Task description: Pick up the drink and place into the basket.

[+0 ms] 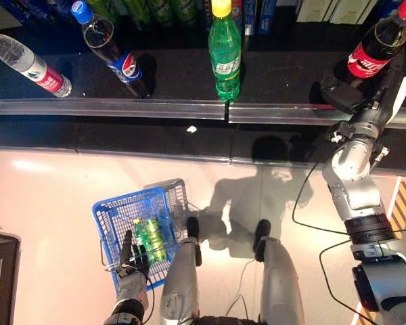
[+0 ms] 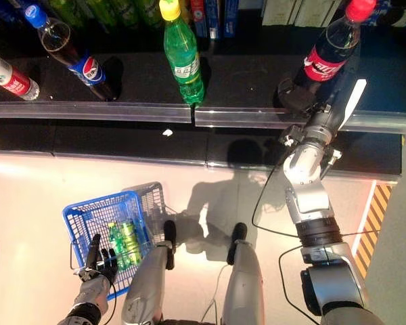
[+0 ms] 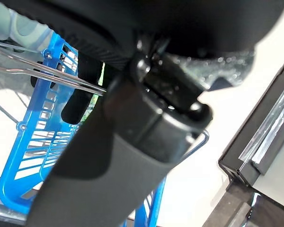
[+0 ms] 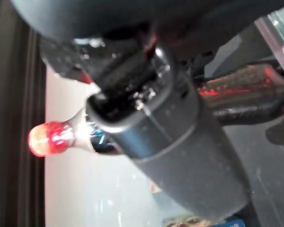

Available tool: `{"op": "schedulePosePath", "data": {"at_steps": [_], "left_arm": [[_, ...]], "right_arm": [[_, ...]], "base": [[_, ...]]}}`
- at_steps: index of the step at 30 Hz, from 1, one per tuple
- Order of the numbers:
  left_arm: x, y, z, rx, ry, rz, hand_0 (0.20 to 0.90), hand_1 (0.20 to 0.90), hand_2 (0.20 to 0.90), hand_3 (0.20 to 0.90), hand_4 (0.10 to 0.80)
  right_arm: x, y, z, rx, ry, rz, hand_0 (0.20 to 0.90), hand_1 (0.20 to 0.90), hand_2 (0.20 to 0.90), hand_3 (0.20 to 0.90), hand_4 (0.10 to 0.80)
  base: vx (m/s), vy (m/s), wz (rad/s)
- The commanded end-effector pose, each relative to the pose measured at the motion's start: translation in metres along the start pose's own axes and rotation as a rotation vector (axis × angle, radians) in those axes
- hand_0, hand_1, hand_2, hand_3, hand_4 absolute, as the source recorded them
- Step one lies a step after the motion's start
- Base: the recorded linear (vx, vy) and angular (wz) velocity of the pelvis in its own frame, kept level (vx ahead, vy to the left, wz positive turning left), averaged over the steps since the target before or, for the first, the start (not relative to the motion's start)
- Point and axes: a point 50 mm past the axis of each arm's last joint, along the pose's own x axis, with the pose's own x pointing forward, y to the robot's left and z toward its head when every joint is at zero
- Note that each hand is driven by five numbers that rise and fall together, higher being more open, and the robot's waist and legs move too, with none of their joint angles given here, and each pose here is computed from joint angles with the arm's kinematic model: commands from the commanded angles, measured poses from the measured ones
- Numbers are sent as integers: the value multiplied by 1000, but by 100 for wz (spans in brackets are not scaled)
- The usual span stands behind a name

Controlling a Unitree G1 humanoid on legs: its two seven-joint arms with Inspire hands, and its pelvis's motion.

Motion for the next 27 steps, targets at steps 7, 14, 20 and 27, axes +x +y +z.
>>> {"op": "schedulePosePath", "data": {"at_steps": [7,14,20,27], "left_arm": [[-1,-10,62,58,-209,-72,300,300,300,200,100],[0,-17,61,67,-199,-90,300,300,300,200,100],[0,-19,61,70,-193,-100,300,300,300,200,100],[-1,-21,63,77,-192,-115,300,300,300,200,100]], "right_arm": [[47,-10,74,59,-266,-120,474,474,474,403,303],[58,-6,86,58,-280,-106,300,300,300,200,100],[64,-5,91,65,-280,-104,300,300,300,200,100],[73,-9,97,80,-277,-108,300,300,300,200,100]], "base": [[2,0,2],[-9,0,6],[-1,1,1],[-13,1,3]]}}
